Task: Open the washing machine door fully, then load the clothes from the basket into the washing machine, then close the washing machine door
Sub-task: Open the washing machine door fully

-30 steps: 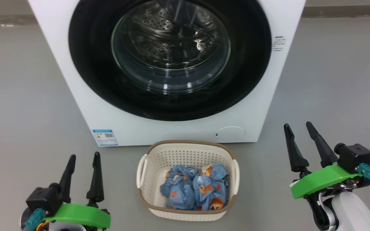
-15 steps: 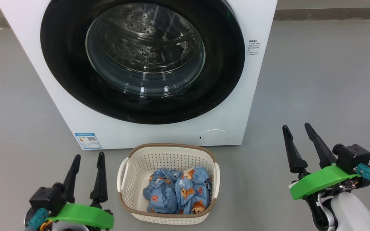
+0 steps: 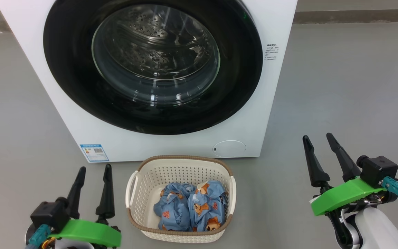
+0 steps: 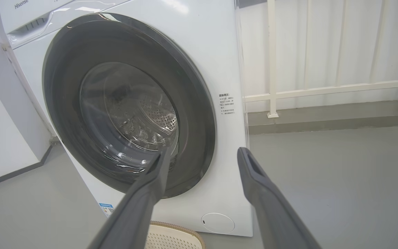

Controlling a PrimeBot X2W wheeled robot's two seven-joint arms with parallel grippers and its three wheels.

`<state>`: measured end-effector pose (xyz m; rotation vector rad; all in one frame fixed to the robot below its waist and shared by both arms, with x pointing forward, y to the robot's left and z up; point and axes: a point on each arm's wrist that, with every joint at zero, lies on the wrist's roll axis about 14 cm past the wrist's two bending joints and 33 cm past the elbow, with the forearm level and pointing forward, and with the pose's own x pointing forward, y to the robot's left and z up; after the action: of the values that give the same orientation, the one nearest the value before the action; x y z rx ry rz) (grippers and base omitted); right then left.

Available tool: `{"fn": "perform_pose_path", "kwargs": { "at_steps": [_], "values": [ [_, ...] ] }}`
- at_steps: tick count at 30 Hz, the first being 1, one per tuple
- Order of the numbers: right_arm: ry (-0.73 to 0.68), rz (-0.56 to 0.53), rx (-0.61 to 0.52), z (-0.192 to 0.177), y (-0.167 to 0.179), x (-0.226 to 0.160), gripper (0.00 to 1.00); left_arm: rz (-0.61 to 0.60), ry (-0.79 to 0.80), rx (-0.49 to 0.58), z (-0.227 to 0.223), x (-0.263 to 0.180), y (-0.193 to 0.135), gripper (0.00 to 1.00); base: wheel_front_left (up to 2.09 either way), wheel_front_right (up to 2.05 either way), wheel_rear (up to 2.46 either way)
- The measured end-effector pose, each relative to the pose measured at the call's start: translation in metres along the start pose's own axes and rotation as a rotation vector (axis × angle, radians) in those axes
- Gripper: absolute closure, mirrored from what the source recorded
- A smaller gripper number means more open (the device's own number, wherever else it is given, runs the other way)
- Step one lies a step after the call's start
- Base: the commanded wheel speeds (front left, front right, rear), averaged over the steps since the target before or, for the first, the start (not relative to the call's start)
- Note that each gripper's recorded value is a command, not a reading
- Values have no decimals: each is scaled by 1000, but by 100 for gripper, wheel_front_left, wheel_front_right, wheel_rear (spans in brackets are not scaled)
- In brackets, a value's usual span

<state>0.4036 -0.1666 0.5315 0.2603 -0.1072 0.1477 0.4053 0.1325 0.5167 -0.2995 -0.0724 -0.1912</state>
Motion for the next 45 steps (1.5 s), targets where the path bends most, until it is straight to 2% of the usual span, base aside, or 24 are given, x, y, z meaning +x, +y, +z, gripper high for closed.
{"fn": "perform_pose_path", "kwargs": {
  "at_steps": [31,45],
  "values": [
    [7,-12,4,-3,-4,3,0,22,3,-9,-2,-1,7,0,0,0,0],
    [-27,-23,-13,12,-18,25,0,76,-8,-20,0,3,23,0,0,0,0]
  ]
}}
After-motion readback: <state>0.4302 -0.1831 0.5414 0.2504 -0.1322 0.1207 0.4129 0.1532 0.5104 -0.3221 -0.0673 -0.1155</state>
